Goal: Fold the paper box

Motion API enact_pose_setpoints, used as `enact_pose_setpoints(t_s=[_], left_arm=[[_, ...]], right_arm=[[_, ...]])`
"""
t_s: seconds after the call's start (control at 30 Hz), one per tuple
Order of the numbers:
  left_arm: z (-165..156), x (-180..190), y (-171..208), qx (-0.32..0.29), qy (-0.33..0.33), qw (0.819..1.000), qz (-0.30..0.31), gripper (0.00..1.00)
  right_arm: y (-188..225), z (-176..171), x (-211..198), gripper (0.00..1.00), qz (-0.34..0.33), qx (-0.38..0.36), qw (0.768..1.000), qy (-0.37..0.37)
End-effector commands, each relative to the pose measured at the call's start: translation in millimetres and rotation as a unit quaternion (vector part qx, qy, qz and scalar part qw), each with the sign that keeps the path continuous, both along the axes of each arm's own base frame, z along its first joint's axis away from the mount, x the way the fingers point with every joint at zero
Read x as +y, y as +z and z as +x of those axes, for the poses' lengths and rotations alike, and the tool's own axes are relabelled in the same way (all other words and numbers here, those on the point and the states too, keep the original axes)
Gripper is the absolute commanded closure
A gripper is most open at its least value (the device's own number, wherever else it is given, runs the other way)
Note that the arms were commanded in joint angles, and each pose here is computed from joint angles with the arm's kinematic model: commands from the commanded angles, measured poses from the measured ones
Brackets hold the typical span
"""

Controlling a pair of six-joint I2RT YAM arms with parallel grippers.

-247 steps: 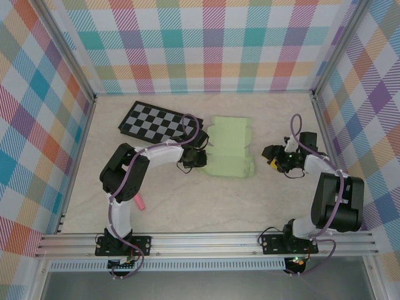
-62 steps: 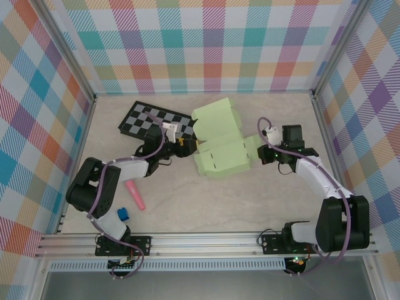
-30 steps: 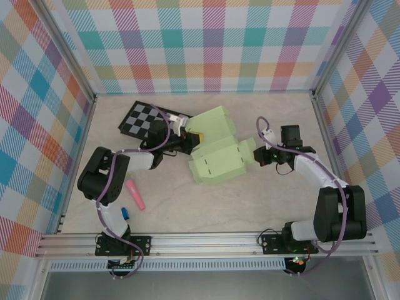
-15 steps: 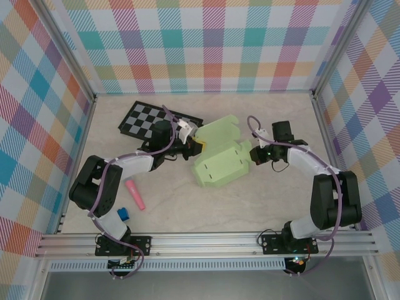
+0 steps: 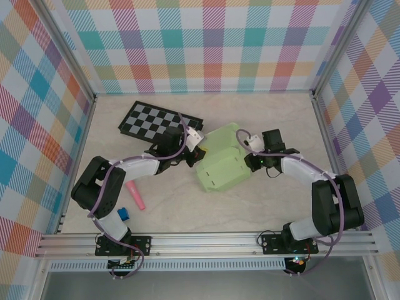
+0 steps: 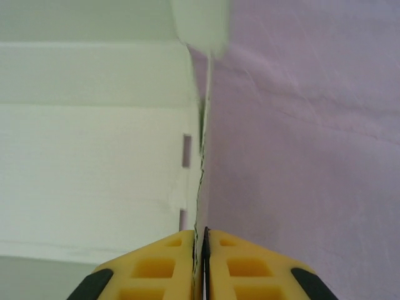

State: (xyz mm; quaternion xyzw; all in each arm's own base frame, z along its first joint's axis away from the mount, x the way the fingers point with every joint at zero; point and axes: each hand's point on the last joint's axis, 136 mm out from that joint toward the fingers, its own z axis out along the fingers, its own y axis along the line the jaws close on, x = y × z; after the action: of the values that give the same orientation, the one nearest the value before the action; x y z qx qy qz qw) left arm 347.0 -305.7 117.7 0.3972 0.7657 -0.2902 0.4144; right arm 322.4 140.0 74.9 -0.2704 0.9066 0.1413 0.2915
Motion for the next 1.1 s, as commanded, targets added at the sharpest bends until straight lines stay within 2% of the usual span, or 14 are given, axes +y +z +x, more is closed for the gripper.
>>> enact_pose_setpoints(t_s=[0.0,0.13,0.27,0.33,0.4,0.47,0.57,0.63,0.7,0.8,0.87,0.97,1.07], left_arm=[[-3,-6,0,-0.025,-0.008,0.999,0.024,1.00],[-3,-5,-11,-0.023,0.002,0.999,0.030,1.00],[-4,-6,-15,-0.021,0.005,0.999,0.034,1.00],[-3,-5,-16,-0.019,0.010,0.999,0.036,1.00],[-2,-4,-16,-0.019,0.015,0.999,0.037,1.00],[-2,-4,-15,-0.017,0.016,0.999,0.038,1.00],[0,-5,-14,-0.012,0.018,0.999,0.037,1.00],[3,-4,-13,-0.010,0.028,0.999,0.035,1.00],[6,-3,-12,-0.008,0.040,0.999,0.035,1.00],[10,-2,-7,-0.005,0.057,0.998,0.026,1.00],[12,-3,-4,0.000,0.065,0.998,0.017,1.00],[13,-2,0,0.001,0.077,0.997,0.002,1.00],[10,-5,-1,0.003,0.074,0.997,-0.002,1.00]], right_arm=[[18,3,8,0.82,0.015,-0.044,0.999,0.014],[23,-4,7,0.72,0.018,-0.026,0.999,0.006],[28,-11,2,0.64,0.033,-0.006,0.999,-0.033],[28,-11,-11,0.57,0.025,0.001,0.996,-0.087],[27,-12,-33,0.56,0.014,0.014,0.987,-0.162],[30,-17,-49,0.51,0.049,0.048,0.969,-0.235],[34,-33,-42,0.50,0.130,0.105,0.951,-0.262],[34,-44,-46,0.49,0.148,0.119,0.938,-0.291],[33,-53,-50,0.53,0.177,0.130,0.921,-0.323],[29,-62,-33,0.61,0.267,0.163,0.887,-0.338],[22,-62,-26,0.69,0.308,0.192,0.861,-0.355],[5,-58,-33,0.68,0.326,0.211,0.821,-0.419],[-4,-50,-32,0.68,0.343,0.226,0.797,-0.443]])
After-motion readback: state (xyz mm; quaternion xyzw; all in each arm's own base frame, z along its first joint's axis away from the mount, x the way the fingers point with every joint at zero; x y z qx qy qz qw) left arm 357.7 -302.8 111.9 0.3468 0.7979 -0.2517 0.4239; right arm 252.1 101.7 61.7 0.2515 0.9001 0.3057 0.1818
